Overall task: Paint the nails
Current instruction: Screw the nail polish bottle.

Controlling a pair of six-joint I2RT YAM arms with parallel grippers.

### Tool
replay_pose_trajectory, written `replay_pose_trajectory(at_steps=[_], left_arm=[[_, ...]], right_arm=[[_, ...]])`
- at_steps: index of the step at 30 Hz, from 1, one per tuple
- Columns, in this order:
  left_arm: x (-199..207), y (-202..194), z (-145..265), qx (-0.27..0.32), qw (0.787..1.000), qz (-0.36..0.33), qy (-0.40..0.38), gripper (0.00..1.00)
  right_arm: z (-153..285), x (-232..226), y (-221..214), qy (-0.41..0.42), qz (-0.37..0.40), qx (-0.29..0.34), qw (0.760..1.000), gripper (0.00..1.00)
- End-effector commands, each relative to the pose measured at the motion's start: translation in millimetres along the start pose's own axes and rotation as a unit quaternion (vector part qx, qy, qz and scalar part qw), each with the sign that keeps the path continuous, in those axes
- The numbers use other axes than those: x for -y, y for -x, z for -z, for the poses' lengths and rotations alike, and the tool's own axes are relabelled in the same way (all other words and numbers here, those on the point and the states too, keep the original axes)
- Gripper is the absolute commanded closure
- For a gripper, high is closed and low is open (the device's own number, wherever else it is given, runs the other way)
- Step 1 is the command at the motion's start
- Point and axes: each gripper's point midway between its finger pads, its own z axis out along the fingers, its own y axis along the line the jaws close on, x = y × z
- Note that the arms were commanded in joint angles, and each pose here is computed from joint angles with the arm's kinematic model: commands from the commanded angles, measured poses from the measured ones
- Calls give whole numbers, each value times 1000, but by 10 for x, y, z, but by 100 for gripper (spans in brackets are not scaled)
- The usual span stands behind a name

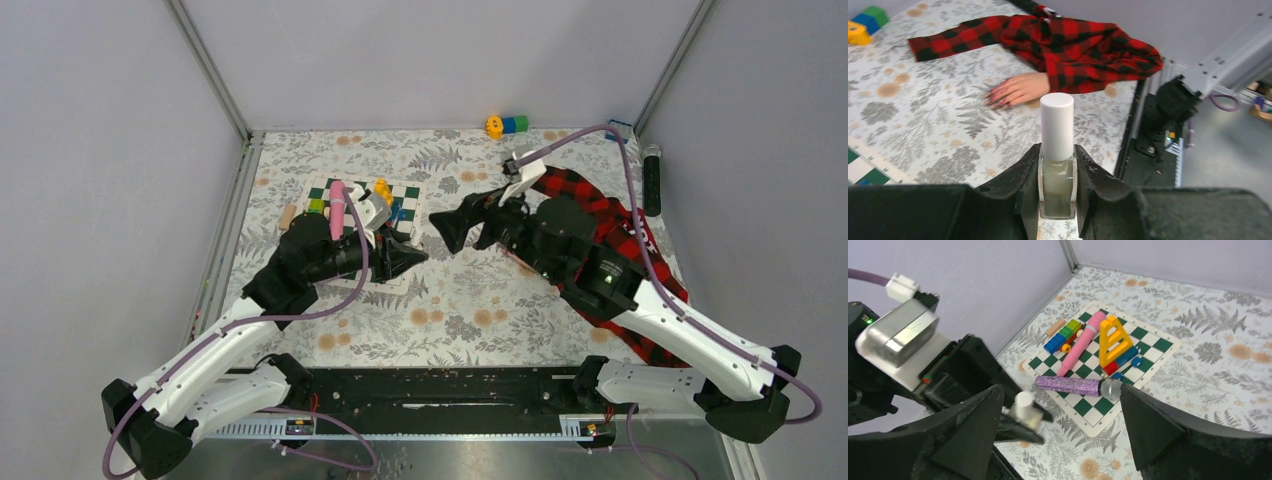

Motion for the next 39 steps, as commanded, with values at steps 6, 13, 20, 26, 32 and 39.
replay_pose_trajectory(at_steps=[6,13,20,26,32,39], left_arm=[[749,467,140,40,979,-29,-198,100],[929,442,154,27,964,-4,-265,100],[1084,443,189,28,950,8,-311,100],[1168,439,219,25,945,4,-327,100],[1177,457,237,28,946,-1,-323,100],[1167,465,238,29,947,-4,-319,100]], right_arm=[[372,-188,170,177,58,22,982,3],[616,-531,184,340,48,36,938,4],[755,-696,147,409,52,47,910,4],[856,-828,158,463,34,56,884,7],[823,-868,125,477,22,31,878,10],[835,-957,103,504,7,20,864,14]])
